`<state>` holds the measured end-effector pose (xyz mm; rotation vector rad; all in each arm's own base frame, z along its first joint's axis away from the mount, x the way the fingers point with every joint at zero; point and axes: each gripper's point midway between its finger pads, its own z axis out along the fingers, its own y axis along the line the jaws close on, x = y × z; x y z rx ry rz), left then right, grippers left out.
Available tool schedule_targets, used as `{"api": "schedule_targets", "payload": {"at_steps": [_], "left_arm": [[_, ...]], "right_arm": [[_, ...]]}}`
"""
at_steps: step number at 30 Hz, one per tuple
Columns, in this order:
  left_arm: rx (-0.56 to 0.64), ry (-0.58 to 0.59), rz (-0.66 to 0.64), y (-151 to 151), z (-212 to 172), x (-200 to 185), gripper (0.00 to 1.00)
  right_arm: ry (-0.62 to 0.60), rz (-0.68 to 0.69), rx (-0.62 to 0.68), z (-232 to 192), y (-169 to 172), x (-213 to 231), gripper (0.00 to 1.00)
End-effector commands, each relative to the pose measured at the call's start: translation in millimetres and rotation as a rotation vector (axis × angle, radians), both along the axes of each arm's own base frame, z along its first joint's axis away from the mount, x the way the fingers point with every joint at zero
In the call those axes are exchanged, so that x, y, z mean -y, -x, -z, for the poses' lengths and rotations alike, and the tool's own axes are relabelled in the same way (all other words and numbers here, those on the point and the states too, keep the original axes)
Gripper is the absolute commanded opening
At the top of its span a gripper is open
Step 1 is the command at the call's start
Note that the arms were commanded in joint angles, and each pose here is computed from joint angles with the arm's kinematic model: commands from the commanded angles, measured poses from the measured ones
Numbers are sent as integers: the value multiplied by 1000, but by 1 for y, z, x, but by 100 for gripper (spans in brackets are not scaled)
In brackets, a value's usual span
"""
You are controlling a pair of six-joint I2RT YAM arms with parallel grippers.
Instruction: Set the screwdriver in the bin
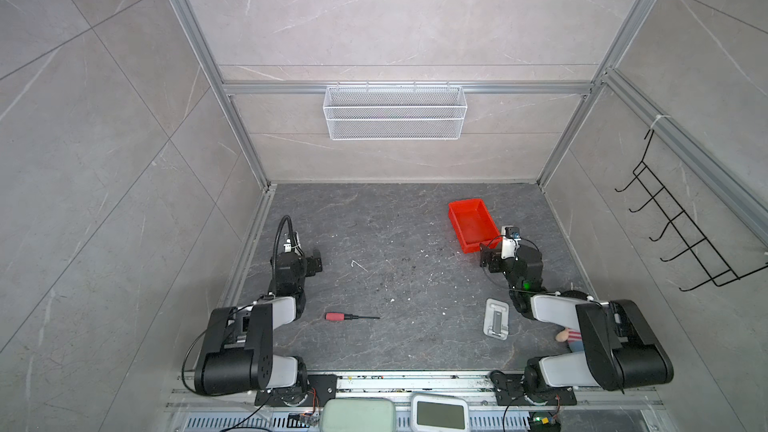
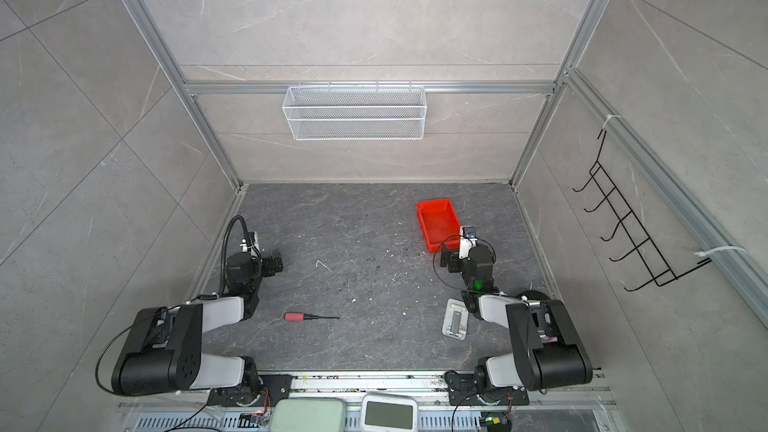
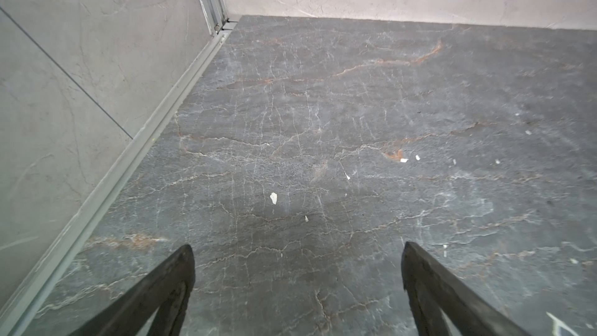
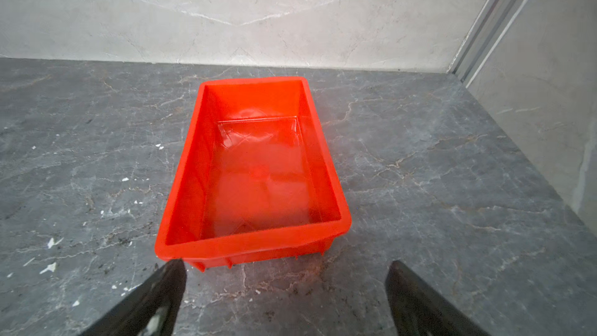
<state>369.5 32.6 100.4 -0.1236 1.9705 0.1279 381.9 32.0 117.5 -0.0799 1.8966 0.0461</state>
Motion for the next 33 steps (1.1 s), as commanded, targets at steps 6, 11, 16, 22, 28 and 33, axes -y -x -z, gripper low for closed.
{"api": "schedule_targets", "payload": {"at_steps": [6,11,16,22,28,33], "left_arm": [[58,58,17,15,-55,20,100],[57,88,8,23,-83,44,100],[46,126,-20,30,-97,62,100],[-39,194,-159,52,-105,80,100],[-206,324,-270,80,-87,96,100],[-327,359,-434,102,-63,96,100]], "right_arm": [[36,-86,12,-42,16,-11,99],[59,-175,20,-72,29,-25,99],[71,-275,21,-94,48,-46,99],[79,-435,21,-118,75,-88,99],[102,-620,25,-132,103,-141,99],[145,-750,37,-138,118,-182,99]]}}
